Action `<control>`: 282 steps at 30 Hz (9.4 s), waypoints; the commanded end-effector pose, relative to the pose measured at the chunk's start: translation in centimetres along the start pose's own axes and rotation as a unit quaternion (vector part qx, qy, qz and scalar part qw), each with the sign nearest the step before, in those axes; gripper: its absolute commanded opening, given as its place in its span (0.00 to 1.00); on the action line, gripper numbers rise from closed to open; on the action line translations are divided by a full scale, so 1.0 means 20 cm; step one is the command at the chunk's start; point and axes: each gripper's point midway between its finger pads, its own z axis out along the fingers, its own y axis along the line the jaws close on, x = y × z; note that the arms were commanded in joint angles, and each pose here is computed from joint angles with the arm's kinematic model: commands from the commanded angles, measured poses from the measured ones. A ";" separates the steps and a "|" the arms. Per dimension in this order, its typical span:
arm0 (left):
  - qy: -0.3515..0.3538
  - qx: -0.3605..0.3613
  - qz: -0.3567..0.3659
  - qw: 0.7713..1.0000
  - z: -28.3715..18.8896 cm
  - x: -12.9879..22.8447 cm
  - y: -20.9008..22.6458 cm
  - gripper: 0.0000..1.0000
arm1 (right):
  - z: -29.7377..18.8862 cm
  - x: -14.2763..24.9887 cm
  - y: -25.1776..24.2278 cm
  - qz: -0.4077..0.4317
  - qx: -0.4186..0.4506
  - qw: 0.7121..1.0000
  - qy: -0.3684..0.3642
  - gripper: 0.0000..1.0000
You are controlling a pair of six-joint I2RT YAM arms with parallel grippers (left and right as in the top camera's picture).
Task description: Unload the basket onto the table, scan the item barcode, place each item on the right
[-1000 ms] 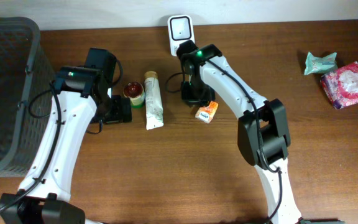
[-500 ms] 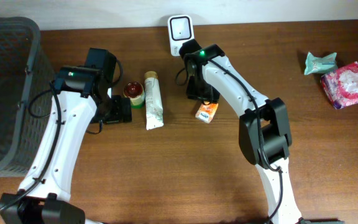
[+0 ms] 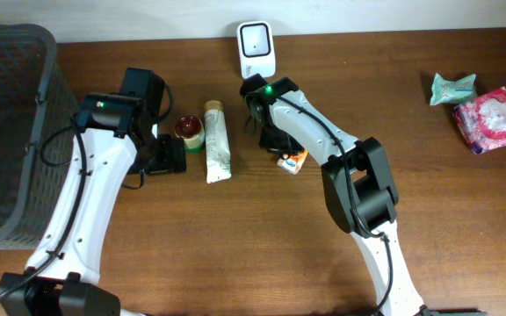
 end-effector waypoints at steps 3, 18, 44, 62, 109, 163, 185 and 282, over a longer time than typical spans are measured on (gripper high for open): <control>-0.006 -0.002 -0.007 1.000 -0.02 0.00 0.01 0.99 | 0.04 0.02 0.02 -0.011 -0.006 1.000 0.014 0.04; -0.006 -0.002 -0.007 1.000 -0.02 0.00 0.01 0.99 | -0.46 0.04 0.36 -0.183 -0.387 0.896 0.119 0.04; -0.006 -0.002 -0.007 1.000 -0.02 0.00 0.01 0.99 | 0.05 -0.06 -0.18 -0.076 -0.331 0.922 0.184 0.07; -0.006 -0.002 -0.007 1.000 -0.02 0.00 0.01 0.99 | -0.22 -0.06 -0.13 -0.230 -0.287 0.923 0.114 0.99; -0.006 -0.002 -0.007 1.000 -0.02 0.00 0.01 0.99 | 0.01 0.16 0.02 -0.251 -0.338 0.895 0.150 0.31; -0.006 -0.002 -0.007 1.000 -0.02 0.00 0.01 0.99 | -0.95 -0.08 -0.13 -0.264 -0.762 0.590 -0.039 0.04; -0.006 -0.002 -0.007 1.000 -0.02 0.00 0.01 0.99 | -0.95 -0.07 -0.13 -0.269 -0.760 0.590 -0.038 0.04; -0.006 -0.002 -0.007 1.000 -0.02 0.00 0.01 0.99 | -0.87 -1.00 -1.75 0.095 -0.148 0.939 -0.296 0.99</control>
